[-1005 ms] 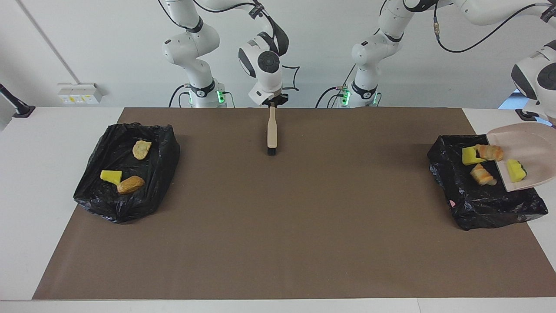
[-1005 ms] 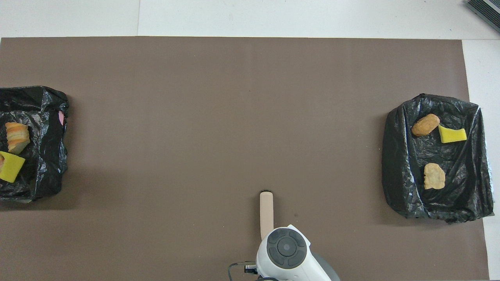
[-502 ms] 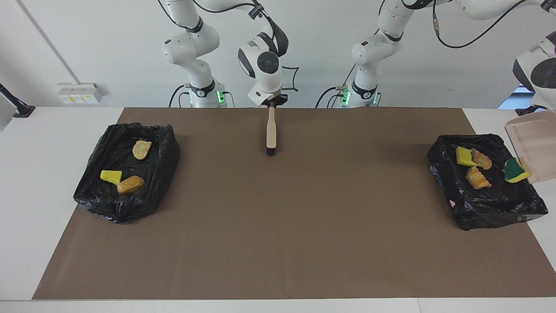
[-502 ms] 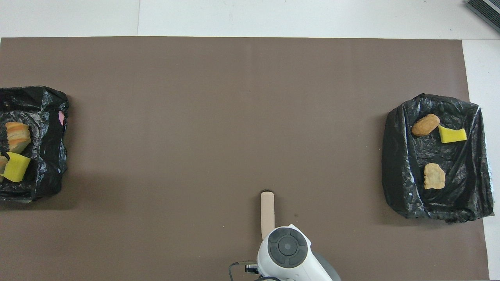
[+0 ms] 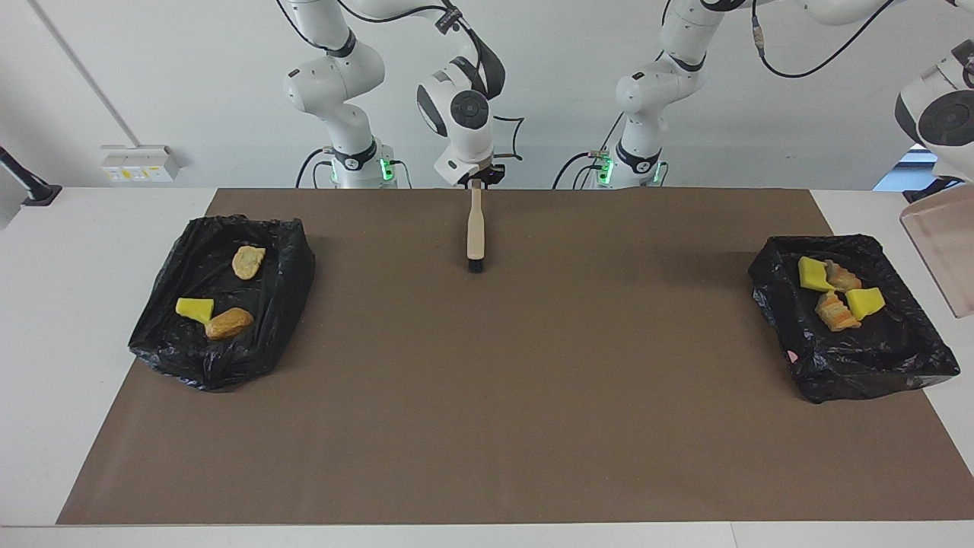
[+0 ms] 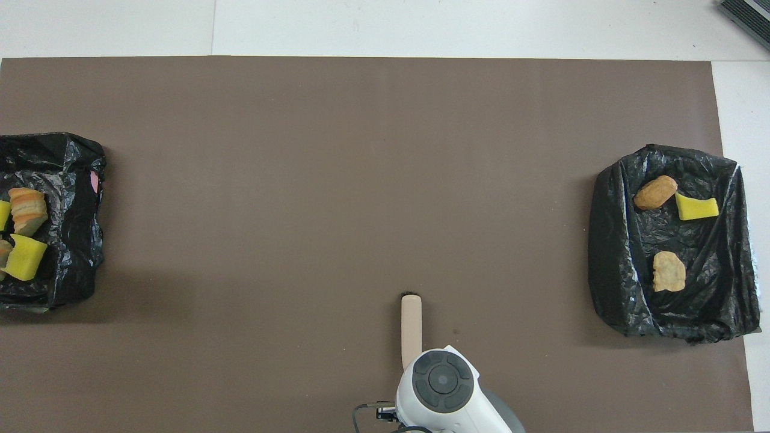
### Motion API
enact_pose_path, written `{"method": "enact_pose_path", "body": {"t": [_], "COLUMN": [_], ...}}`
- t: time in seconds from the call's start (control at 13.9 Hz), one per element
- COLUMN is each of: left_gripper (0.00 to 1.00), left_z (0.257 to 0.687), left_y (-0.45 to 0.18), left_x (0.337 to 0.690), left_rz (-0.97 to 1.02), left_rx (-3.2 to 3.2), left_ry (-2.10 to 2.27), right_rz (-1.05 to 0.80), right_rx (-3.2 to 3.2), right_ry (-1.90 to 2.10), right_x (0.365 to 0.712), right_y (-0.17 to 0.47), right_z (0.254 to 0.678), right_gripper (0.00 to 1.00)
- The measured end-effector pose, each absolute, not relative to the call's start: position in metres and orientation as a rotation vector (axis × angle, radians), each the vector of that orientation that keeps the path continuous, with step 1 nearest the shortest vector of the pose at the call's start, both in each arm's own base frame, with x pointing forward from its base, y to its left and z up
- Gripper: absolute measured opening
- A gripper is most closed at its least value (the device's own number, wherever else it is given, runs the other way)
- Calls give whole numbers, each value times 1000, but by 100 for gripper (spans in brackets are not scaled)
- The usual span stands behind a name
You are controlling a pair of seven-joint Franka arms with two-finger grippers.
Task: Sweep and dump trash in bin
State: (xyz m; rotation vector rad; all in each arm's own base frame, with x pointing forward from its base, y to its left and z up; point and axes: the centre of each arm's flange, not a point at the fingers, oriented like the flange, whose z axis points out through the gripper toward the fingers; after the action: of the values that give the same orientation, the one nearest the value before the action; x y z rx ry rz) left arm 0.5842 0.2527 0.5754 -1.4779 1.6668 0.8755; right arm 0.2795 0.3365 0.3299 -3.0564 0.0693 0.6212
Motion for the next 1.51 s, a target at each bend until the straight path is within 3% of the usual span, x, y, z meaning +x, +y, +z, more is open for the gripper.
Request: {"method": "enact_pose_path", "body": {"t": [0.36, 0.86, 1.08, 1.51], "left_gripper": [31, 31, 31, 31], "left_z": [562, 521, 501, 445], "left_y": [193, 79, 2, -151], "left_x": [594, 610, 615, 605], "left_rz": [557, 336, 277, 176], "left_rx": [-1790, -2167, -2317, -2687], "left_ry": [1777, 1662, 1531, 1152], "right_rz": [567, 324, 229, 86], "right_rx": [-3053, -3093, -3110, -3151], "right_ry": [46, 84, 85, 24], "right_x": [290, 383, 425, 476], "right_y": [341, 314, 289, 234], "right_z": [343, 382, 407, 442], "right_gripper": [99, 100, 100, 100]}}
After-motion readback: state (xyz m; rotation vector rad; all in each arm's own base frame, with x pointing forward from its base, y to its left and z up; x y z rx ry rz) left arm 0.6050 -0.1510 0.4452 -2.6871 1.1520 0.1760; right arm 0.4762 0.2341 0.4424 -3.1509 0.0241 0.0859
